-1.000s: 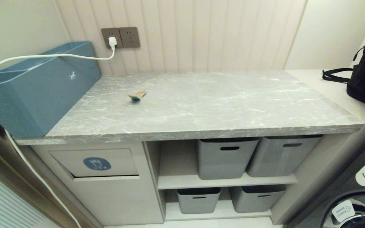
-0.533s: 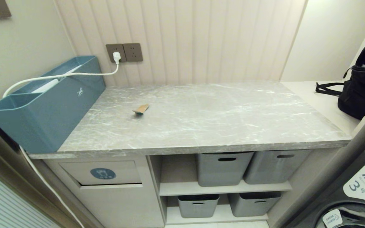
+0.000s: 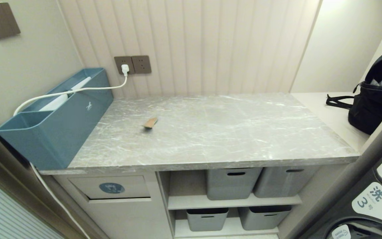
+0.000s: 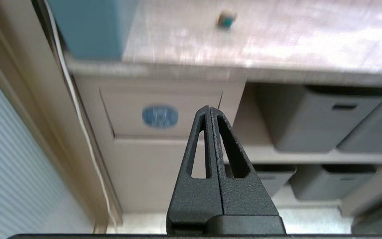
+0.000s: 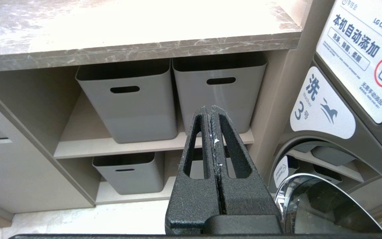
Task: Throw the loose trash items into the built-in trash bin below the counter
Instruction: Pick up the garbage
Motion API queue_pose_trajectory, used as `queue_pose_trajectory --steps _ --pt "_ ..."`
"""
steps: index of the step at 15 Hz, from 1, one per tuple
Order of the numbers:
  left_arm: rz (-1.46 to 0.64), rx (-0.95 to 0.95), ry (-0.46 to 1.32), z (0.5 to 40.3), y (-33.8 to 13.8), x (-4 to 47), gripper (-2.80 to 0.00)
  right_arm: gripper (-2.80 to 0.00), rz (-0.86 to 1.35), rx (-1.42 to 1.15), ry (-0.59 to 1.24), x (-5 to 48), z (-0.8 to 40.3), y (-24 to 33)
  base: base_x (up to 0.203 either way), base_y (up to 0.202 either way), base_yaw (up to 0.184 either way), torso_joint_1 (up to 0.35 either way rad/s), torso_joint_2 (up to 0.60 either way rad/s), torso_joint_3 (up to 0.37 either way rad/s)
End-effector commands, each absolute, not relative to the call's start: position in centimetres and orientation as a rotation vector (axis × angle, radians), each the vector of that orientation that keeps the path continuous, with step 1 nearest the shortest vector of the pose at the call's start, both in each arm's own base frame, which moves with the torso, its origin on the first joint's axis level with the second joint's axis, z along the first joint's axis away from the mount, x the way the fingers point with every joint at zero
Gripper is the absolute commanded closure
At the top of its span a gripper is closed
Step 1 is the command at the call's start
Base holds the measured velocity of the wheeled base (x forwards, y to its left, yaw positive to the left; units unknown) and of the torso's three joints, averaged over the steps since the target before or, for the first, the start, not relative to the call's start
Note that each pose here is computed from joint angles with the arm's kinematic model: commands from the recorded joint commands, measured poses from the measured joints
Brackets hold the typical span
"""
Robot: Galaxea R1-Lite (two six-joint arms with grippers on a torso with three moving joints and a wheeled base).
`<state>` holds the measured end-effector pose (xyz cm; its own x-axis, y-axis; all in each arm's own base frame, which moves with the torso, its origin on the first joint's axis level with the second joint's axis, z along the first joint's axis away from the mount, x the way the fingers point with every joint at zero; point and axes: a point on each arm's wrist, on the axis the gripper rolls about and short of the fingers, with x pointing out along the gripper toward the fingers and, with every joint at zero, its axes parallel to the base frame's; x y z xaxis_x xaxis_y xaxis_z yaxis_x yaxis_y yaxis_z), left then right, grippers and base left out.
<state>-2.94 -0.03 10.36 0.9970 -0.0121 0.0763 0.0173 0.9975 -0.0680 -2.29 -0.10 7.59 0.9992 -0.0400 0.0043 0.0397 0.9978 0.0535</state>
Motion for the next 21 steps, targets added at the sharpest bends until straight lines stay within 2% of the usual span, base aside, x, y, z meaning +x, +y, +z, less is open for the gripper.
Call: queue_pose_trajectory --steps 1,4,5,8,10,15,18,21 --pt "-0.028 -0.070 -0.066 12.9 0.0 -2.6 0.00 0.00 -0.040 0.054 -0.004 -2.3 7.6 -0.1 0.000 0.000 0.000 0.000 0.00 0.000" --pt "-0.132 -0.079 0.003 20.9 -0.2 0.8 0.00 0.00 -0.040 0.054 -0.006 -2.3 7.6 -0.1 0.000 0.000 0.000 0.000 0.00 0.000" --pt "-0.169 -0.084 0.046 23.0 -0.5 3.1 -2.80 0.00 -0.040 0.054 -0.006 -2.3 7.6 -0.1 0.000 0.000 0.000 0.000 0.00 0.000" --pt "-0.269 -0.091 0.134 27.5 -1.7 12.2 -2.80 0.00 -0.040 0.054 -0.005 -2.3 7.6 -0.1 0.000 0.000 0.000 0.000 0.00 0.000" --pt "-0.321 -0.101 0.175 28.6 -2.8 18.7 -2.80 0.00 -0.040 0.054 -0.006 -2.3 7.6 -0.1 0.000 0.000 0.000 0.000 0.00 0.000" --pt "-0.411 -0.185 0.363 26.4 -6.5 31.0 -2.80 0.00 -0.040 0.054 -0.006 -2.3 7.6 -0.1 0.000 0.000 0.000 0.000 0.00 0.000" --pt "-0.417 -0.178 0.494 24.4 -8.5 35.4 -2.80 0.00 -0.040 0.054 -0.006 -2.3 7.6 -0.1 0.000 0.000 0.000 0.000 0.00 0.000" --pt "-0.378 -0.132 0.526 22.5 -9.6 39.1 -2.80 0.00 -0.040 0.054 -0.006 -2.3 7.6 -0.1 0.000 0.000 0.000 0.000 0.00 0.000"
